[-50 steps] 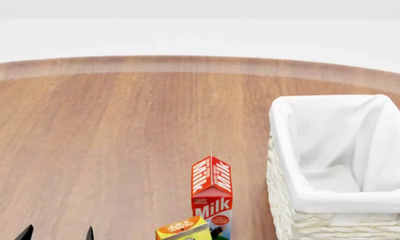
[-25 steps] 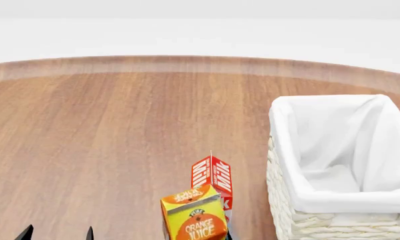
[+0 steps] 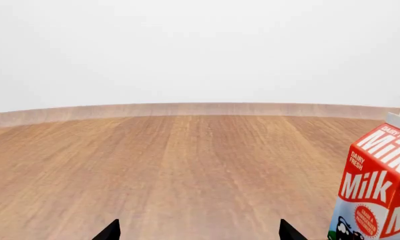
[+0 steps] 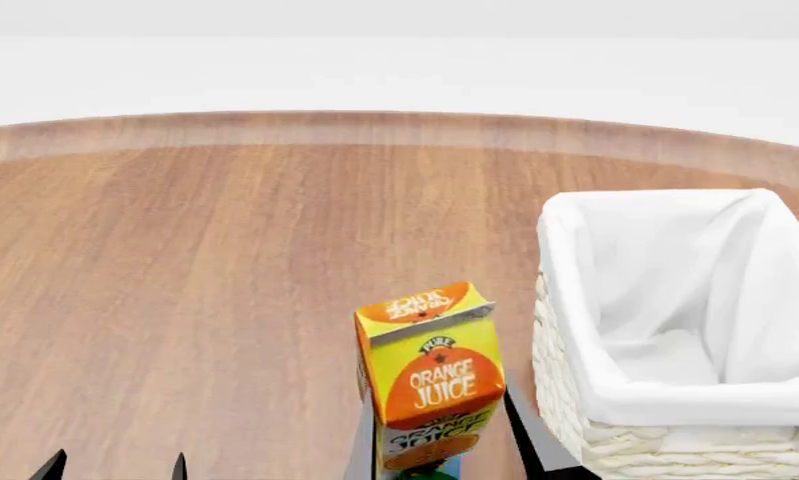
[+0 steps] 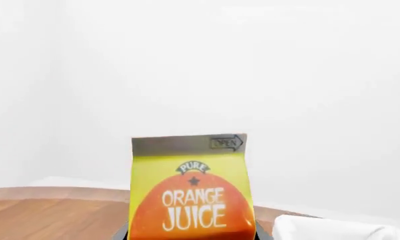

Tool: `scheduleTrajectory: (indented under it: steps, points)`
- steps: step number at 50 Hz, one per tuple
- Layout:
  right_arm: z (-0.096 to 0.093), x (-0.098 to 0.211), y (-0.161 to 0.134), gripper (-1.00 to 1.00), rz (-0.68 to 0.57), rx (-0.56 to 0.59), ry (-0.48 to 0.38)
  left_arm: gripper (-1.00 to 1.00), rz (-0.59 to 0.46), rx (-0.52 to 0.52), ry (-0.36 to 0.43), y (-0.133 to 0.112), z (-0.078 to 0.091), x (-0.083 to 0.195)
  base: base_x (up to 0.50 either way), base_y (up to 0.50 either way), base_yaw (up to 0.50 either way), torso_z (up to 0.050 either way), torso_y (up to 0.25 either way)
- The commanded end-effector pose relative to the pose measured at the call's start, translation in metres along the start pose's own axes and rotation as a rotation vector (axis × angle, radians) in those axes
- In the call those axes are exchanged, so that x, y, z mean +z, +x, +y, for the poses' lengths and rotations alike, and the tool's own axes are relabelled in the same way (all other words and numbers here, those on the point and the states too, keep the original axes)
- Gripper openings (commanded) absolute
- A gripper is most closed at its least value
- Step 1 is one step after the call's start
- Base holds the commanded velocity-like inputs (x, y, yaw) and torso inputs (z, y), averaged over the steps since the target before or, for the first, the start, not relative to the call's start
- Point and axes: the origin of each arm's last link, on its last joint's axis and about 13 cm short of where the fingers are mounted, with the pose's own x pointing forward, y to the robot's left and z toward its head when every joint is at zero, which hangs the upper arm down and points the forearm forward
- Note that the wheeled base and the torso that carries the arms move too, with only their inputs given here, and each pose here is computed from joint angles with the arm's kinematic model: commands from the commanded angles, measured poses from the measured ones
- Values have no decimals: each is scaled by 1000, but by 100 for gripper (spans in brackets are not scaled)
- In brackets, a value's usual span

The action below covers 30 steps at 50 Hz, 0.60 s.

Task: Pick up the orange juice, and put it in the basket.

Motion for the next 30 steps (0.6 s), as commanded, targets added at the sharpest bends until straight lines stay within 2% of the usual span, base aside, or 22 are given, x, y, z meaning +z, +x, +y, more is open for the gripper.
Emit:
scheduleTrajectory:
  steps: [1,30]
  points:
    - [-10,25,6,-100,-79,-41,-47,100,0,0,0,0,0,0,0,0,0,0,0]
    - [-39,73,25,-100,-182,-168,-64,100,0,0,0,0,0,0,0,0,0,1,1]
